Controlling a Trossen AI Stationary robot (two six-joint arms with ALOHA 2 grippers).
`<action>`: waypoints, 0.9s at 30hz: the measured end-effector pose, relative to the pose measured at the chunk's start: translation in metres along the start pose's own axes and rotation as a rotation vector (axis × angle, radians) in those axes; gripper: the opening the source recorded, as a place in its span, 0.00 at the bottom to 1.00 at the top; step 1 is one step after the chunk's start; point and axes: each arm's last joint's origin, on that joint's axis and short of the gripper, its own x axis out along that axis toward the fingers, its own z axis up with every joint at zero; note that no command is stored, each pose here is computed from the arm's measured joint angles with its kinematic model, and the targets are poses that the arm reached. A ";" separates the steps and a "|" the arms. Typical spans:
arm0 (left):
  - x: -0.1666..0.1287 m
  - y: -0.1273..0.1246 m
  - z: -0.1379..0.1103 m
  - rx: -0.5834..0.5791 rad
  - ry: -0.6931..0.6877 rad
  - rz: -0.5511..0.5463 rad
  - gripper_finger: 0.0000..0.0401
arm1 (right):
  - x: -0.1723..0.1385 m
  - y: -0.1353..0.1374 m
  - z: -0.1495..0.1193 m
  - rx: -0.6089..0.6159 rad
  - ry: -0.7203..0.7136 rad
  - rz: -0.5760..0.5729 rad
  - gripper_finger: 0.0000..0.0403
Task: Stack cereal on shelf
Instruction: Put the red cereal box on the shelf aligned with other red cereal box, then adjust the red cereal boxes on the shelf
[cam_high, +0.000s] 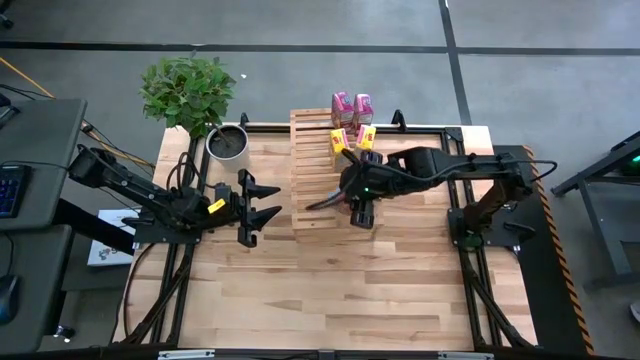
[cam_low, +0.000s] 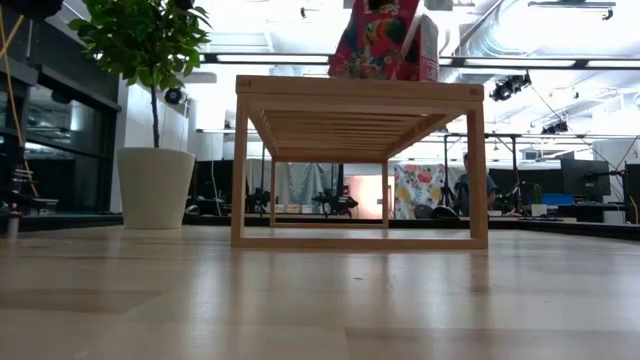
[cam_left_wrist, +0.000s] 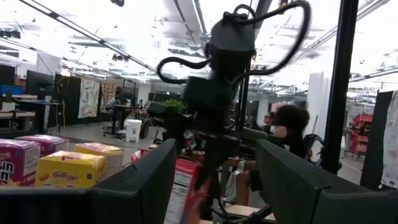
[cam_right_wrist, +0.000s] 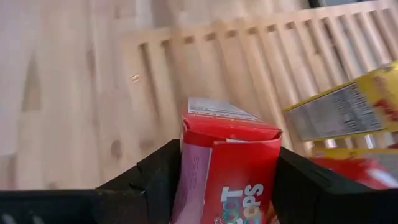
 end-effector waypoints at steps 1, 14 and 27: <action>0.000 0.000 0.000 0.001 0.000 0.000 0.52 | 0.001 -0.002 0.001 0.008 -0.009 -0.011 0.51; 0.000 0.000 0.000 0.002 0.000 0.000 0.52 | 0.002 -0.016 0.013 0.014 -0.112 -0.048 0.52; 0.000 0.001 -0.002 0.022 0.026 0.044 0.52 | -0.045 -0.025 0.012 -0.005 -0.237 -0.033 0.52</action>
